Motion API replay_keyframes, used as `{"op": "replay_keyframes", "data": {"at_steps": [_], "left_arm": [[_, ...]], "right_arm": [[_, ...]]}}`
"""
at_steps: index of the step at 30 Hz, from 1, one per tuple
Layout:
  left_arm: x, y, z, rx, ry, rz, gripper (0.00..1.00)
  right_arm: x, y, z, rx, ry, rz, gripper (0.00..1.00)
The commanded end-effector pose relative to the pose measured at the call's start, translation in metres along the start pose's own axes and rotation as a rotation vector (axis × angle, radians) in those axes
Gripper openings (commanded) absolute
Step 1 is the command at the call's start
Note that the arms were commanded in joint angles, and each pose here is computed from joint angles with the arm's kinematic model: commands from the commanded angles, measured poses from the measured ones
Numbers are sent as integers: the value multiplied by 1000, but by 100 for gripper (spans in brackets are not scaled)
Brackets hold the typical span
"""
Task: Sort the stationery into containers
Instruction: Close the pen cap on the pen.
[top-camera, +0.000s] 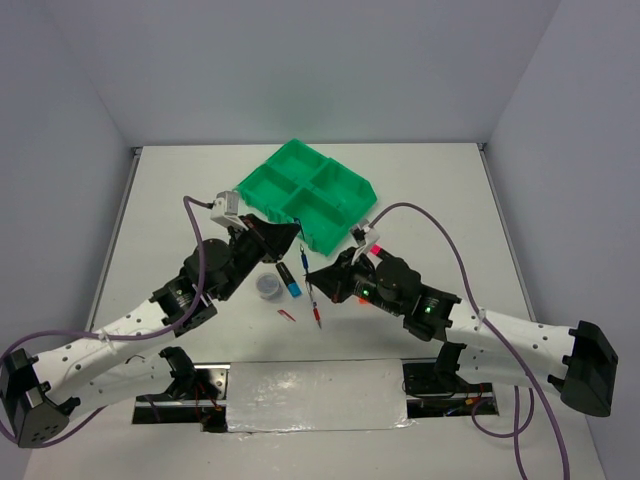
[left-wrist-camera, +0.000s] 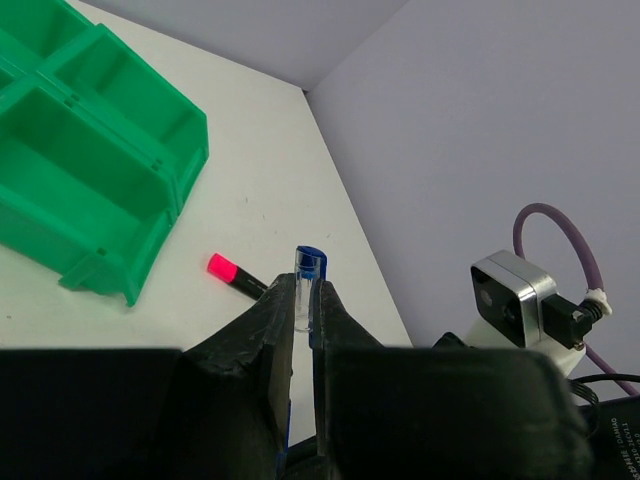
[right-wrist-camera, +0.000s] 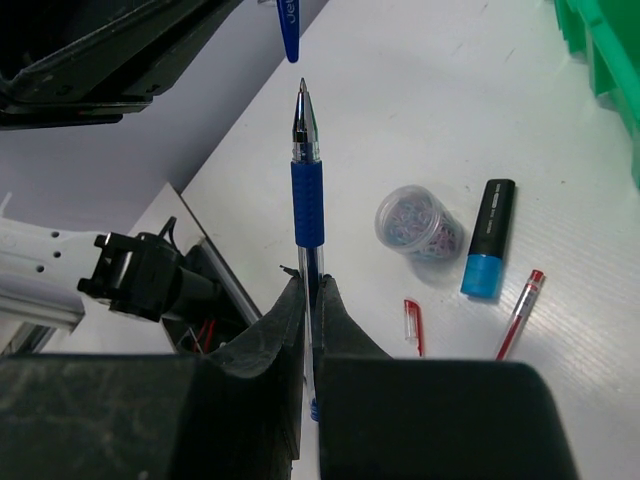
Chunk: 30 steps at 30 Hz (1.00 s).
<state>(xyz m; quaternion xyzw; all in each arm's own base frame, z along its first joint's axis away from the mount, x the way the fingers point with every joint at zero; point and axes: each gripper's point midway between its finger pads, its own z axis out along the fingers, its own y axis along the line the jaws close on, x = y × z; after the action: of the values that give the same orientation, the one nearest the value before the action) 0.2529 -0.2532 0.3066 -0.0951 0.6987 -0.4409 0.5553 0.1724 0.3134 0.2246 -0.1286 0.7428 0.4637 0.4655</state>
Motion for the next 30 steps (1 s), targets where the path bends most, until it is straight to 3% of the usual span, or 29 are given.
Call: {"op": "replay_keyframes", "data": {"at_steps": [1,30], "left_arm": [[-8,-16,-3,65,-26,-32,0],[17,-13,-1,96,50,-66,0]], "right_arm": [[-34,18,-3,-24,-88,-23,0],[-70,18,-6,13,-192,-44,0]]}}
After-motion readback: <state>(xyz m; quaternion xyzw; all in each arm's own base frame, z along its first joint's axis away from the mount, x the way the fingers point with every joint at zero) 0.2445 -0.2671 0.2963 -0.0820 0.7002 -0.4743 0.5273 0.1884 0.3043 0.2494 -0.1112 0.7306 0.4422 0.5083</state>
